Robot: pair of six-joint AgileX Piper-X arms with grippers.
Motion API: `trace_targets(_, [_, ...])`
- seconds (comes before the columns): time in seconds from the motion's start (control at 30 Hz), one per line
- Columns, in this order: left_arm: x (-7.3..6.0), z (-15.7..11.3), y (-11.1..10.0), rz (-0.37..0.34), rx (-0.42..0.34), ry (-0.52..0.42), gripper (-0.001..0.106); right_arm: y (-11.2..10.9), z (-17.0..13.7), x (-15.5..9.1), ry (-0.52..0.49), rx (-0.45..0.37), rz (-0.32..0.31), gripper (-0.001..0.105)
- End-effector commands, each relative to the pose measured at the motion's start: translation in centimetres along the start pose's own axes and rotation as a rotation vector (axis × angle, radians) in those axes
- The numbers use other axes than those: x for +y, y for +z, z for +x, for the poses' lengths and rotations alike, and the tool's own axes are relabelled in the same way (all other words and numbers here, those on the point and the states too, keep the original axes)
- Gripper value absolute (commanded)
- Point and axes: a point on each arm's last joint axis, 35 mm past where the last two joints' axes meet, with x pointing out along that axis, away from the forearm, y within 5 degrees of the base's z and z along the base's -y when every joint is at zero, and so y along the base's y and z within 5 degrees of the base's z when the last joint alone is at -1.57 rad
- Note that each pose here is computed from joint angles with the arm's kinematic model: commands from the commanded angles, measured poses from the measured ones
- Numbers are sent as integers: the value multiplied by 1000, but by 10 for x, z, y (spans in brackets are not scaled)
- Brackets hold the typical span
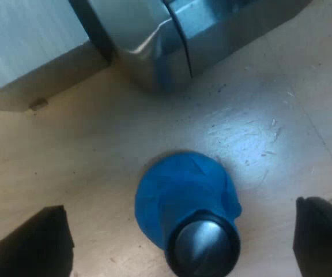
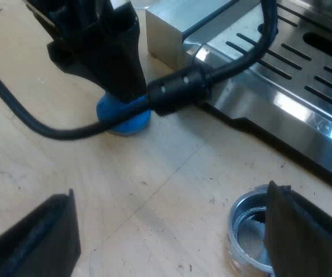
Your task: Grind coffee beans and then tamp
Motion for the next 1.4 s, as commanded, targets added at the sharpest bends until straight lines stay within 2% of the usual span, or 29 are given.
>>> trace_targets(0.03, [1,15,2,0,57,5,78,2,-1,0,-6,-10,-7,69])
trace_targets(0.2, [2,25,3,-4,86,6,78,2,-1,0,-6,-10,-7,69])
trace_targets(0.47, [1,26,5,-2,66,-8,78,2,-1,0,-6,-10,-7,69])
trace_targets(0.53, [1,26,5,-2,67,-18,68,2,-1,0,-6,-10,-7,69])
trace_targets(0.6, [1,26,5,-2,69,-18,53,2,-1,0,-6,-10,-7,69])
trace_targets(0.63, [1,26,5,-2,69,-18,53,2,-1,0,-6,-10,-7,69])
trace_targets(0.67, [1,26,5,-2,69,-18,44,2,-1,0,-6,-10,-7,69])
trace_targets(0.7, [1,26,4,-4,80,-17,26,2,-1,0,-6,-10,-7,69])
trace_targets(0.73, [1,26,3,-5,88,-17,20,2,-1,0,-6,-10,-7,69])
trace_targets(0.8, [1,26,1,-7,107,-15,2,2,-1,0,-6,-10,-7,69])
trace_targets(0.97, [0,24,1,-10,124,-39,0,1,-5,-5,-61,1,-14,69])
trace_targets(1.07, [-2,14,5,-11,124,-54,0,-2,-13,-10,-72,45,-43,69])
trace_targets(1.2, [-5,-6,13,1,41,-66,0,-6,-26,-18,-92,93,-72,69])
trace_targets(1.3, [-8,-24,16,12,-31,-108,0,-8,-32,-23,-136,89,-73,69])
trace_targets(1.4, [-10,-34,17,17,-57,-124,0,-20,-33,-24,-139,100,-81,69])
